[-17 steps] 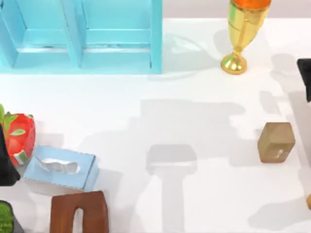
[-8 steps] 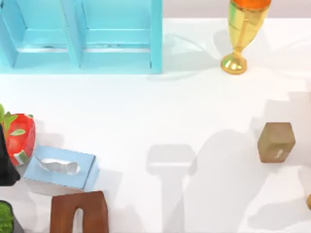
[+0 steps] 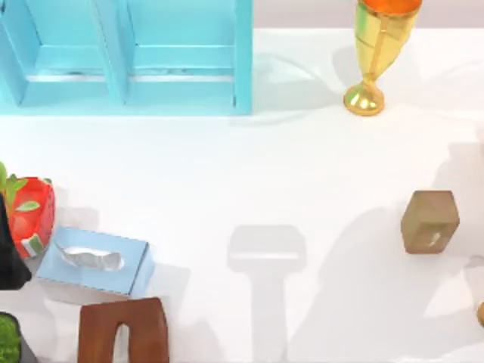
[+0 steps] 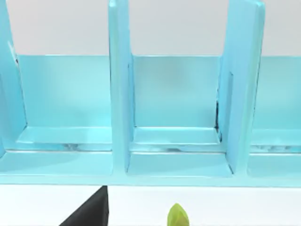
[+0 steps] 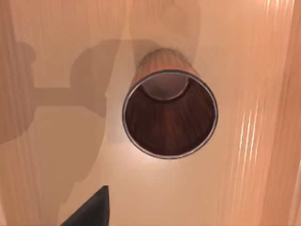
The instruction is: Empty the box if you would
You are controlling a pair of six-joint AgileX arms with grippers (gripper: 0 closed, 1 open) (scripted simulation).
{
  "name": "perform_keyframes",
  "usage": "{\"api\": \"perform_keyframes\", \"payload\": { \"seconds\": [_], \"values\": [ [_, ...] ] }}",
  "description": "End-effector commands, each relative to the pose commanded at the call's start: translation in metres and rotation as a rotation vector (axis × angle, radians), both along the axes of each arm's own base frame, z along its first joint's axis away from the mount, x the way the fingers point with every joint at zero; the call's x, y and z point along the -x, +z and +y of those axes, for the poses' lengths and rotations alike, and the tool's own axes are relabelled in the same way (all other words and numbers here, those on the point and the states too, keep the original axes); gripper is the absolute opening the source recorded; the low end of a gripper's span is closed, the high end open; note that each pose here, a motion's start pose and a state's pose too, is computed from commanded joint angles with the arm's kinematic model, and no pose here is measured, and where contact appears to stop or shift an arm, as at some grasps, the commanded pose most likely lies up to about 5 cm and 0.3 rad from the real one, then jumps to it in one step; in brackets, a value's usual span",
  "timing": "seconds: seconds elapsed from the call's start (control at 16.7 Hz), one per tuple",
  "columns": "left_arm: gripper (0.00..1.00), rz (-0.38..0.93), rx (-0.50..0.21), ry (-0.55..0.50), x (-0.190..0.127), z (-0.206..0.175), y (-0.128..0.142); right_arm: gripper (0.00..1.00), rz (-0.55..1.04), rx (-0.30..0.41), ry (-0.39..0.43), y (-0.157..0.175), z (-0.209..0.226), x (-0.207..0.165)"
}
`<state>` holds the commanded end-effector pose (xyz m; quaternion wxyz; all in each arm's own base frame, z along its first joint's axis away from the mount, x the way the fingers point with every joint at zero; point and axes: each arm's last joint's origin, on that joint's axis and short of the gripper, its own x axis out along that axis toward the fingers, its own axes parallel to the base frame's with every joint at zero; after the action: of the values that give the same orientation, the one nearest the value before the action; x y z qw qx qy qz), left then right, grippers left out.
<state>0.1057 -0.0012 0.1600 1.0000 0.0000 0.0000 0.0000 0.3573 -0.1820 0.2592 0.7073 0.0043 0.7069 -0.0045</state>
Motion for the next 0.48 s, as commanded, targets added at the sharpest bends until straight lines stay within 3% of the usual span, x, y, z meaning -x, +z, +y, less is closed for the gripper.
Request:
{"api": "perform_keyframes", "payload": {
  "seconds": [0.48],
  "values": [
    [1.00,0.000,0.000,0.000,0.000,0.000,0.000,1.00,0.002,-0.002,-0.002,-0.062,-0.011,-0.002]
  ]
}}
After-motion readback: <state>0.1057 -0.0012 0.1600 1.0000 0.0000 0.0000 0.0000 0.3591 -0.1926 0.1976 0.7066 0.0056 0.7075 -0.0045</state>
